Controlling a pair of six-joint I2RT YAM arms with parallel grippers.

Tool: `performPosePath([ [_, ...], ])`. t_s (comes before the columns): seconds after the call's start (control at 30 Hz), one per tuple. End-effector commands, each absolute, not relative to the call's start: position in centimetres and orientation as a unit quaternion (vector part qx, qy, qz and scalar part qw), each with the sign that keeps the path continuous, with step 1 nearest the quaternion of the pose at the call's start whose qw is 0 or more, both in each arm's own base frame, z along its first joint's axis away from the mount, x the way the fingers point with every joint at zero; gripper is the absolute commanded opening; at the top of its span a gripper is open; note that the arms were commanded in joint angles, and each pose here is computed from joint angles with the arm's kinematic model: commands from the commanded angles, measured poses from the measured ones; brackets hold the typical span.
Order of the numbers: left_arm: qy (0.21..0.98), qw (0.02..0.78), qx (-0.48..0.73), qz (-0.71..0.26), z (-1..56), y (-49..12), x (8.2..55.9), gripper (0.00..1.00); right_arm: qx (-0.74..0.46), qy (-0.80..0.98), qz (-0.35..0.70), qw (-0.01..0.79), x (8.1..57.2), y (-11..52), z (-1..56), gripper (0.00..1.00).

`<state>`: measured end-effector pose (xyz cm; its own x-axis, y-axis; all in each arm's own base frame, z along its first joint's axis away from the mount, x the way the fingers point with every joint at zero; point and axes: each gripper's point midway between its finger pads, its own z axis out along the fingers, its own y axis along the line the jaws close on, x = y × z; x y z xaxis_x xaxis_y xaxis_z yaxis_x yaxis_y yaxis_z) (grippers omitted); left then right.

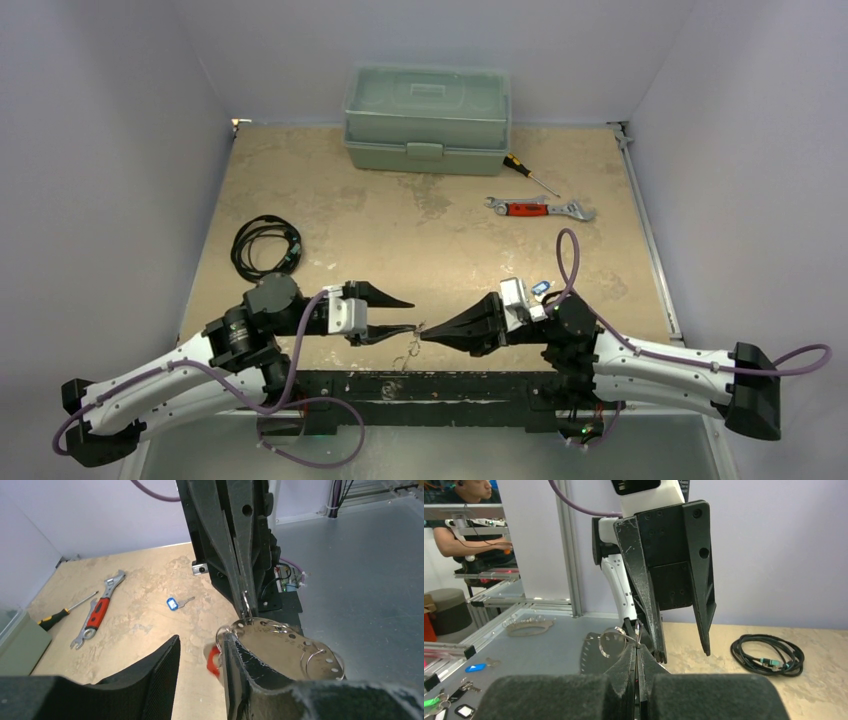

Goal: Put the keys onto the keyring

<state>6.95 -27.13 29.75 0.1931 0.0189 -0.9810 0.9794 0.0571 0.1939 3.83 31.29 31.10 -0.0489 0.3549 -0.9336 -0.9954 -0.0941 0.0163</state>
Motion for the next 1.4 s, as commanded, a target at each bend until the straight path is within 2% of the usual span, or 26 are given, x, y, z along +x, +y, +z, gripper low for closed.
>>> performPosePath([
  [0.0, 0.427, 0.576, 0.523, -0.460, 32.8, -27.1, 6.0, 0.34, -0.403, 0.333, 0.630, 0.575, 3.2, 30.5, 33.8, 0.00],
  [0.67, 0.431, 0.571, 0.525, -0.461, 32.6, -27.1, 5.9, 0.33, -0.372, 0.350, 0.602, 0.614, 5.2, 30.4, 34.0, 0.00],
  [1.2, 0.436, 0.556, 0.530, -0.470, 32.1, -27.6, 5.8, 0.31, -0.384, 0.360, 0.597, 0.605, 5.5, 31.4, 33.0, 0.00],
  [1.37, 0.437, 0.557, 0.529, -0.467, 32.1, -27.5, 5.9, 0.25, -0.386, 0.362, 0.595, 0.604, 5.6, 31.6, 32.7, 0.00],
])
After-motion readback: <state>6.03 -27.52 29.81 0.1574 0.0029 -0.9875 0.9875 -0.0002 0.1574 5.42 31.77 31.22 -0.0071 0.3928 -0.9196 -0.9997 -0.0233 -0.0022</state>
